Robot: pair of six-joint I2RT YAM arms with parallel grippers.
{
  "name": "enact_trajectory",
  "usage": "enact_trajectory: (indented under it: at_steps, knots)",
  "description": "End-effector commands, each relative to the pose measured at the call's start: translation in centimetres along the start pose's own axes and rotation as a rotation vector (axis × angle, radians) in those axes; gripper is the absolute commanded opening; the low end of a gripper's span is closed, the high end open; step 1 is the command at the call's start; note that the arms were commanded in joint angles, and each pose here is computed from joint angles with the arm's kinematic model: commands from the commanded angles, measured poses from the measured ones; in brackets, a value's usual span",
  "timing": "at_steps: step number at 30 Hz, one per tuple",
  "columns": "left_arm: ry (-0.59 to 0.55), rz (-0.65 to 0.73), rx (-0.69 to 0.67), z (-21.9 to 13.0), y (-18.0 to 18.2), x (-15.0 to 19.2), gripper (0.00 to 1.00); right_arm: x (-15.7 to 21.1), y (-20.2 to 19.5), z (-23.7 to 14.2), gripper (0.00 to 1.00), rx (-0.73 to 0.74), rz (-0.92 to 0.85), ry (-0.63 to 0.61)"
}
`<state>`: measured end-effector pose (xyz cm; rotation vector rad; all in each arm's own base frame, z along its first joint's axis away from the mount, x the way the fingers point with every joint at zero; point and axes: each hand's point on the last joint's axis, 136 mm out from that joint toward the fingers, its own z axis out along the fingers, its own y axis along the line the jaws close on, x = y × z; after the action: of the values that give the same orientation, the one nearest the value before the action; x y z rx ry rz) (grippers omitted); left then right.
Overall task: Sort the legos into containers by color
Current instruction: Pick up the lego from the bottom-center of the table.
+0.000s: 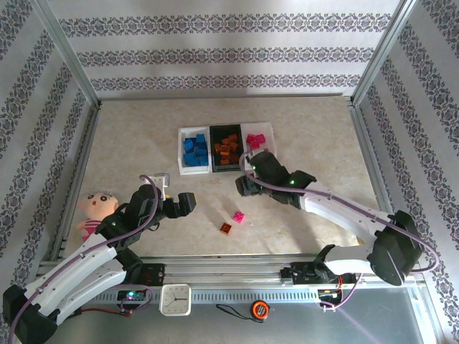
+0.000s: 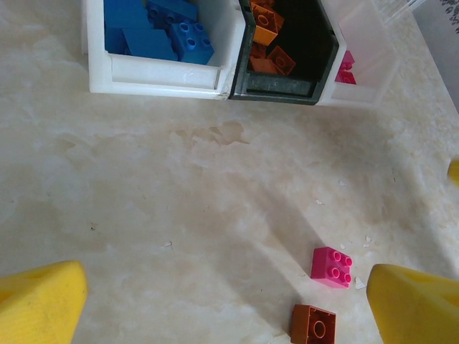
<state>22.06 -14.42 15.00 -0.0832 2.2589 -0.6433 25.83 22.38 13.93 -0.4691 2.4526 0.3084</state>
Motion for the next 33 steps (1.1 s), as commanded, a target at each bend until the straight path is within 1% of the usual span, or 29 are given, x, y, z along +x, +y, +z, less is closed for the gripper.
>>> enact_trajectory:
  at_steps: [1, 5, 10, 16, 24, 27, 33]
  knots:
    - [-0.003, -0.023, 0.001, 0.2, 0.3, 0.2, 1.0, 4.1, 0.1, -0.1, 0.8, 0.018, -0.049, 0.101]
    - [-0.005, -0.027, -0.003, 0.4, 0.4, 0.2, 1.0, 8.3, 1.5, 1.2, 0.79, -0.014, -0.122, 0.214]
    - [-0.002, -0.03, -0.006, 0.5, 0.5, 0.3, 1.0, 10.4, 3.6, 2.8, 0.79, -0.047, -0.234, 0.293]
    - [0.013, -0.041, -0.009, 0.6, 0.7, 0.7, 1.0, 10.2, 4.8, 4.6, 0.79, -0.065, -0.258, 0.309]
    - [0.014, -0.041, -0.009, 0.5, 0.7, 0.8, 1.0, 10.4, 4.7, 7.1, 0.7, -0.026, -0.281, 0.347]
    - [0.013, -0.041, -0.007, 0.6, 0.7, 0.8, 1.0, 10.5, 4.8, 7.7, 0.66, -0.039, -0.276, 0.354]
    - [0.015, -0.045, -0.007, 0.7, 0.7, 0.8, 1.0, 10.6, 5.4, 8.2, 0.52, -0.082, -0.273, 0.36]
